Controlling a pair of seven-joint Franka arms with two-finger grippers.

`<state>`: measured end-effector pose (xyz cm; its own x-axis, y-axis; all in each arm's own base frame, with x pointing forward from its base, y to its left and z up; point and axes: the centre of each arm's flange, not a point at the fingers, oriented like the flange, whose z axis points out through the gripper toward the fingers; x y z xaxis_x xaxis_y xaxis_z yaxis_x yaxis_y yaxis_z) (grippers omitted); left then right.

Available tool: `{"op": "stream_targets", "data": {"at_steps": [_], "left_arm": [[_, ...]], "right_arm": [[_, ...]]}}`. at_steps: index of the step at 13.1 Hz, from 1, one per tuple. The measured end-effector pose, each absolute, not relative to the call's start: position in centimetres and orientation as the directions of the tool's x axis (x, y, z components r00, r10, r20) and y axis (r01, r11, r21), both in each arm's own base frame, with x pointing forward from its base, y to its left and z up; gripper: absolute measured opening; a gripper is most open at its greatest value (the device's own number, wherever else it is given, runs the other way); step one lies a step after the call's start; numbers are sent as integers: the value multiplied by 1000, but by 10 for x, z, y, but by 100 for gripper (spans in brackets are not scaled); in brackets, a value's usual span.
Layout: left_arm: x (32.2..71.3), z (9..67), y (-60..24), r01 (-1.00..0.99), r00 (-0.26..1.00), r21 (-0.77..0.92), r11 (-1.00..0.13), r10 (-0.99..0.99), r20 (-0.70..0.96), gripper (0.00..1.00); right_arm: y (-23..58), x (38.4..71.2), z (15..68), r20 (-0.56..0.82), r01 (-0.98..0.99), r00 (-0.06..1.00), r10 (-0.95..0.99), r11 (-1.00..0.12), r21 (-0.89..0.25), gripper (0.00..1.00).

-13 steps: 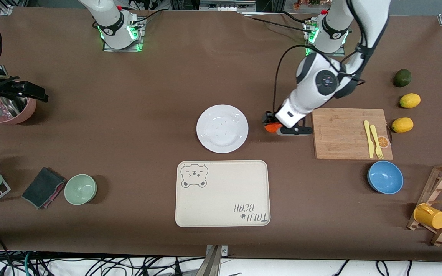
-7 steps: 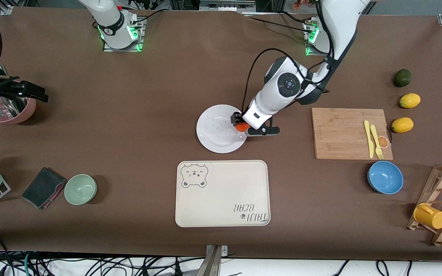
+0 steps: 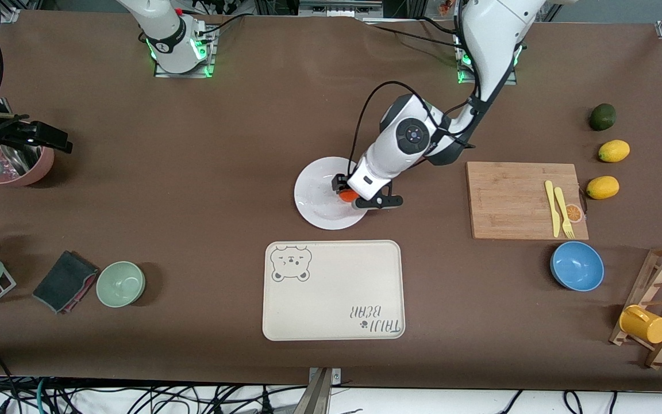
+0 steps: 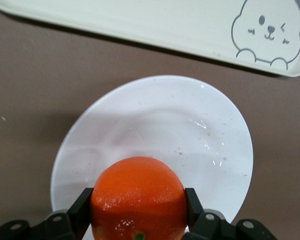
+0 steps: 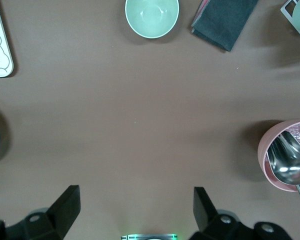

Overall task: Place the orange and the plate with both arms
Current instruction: 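Lift the orange with the left gripper and carry it over the plate, then lower the orange onto the white plate and open the left gripper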

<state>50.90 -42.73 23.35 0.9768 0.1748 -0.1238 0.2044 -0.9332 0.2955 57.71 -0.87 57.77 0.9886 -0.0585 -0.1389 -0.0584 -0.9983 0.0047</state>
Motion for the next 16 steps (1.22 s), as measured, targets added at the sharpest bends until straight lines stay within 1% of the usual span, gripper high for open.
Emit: {"op": "stream_targets", "data": {"at_steps": [3, 10, 16], "left_arm": [[499, 220, -450, 231, 970, 278, -932, 199, -139, 78], [508, 203, -443, 260, 963, 257, -931, 229, -144, 78], [512, 206, -444, 262, 963, 262, -929, 232, -138, 78]], "right_arm": [[-9, 577, 578, -139, -58, 989, -59, -998, 5, 100], [-9, 577, 578, -139, -58, 989, -59, -998, 5, 100], [-9, 577, 578, -139, -59, 989, -59, -998, 5, 100]]}}
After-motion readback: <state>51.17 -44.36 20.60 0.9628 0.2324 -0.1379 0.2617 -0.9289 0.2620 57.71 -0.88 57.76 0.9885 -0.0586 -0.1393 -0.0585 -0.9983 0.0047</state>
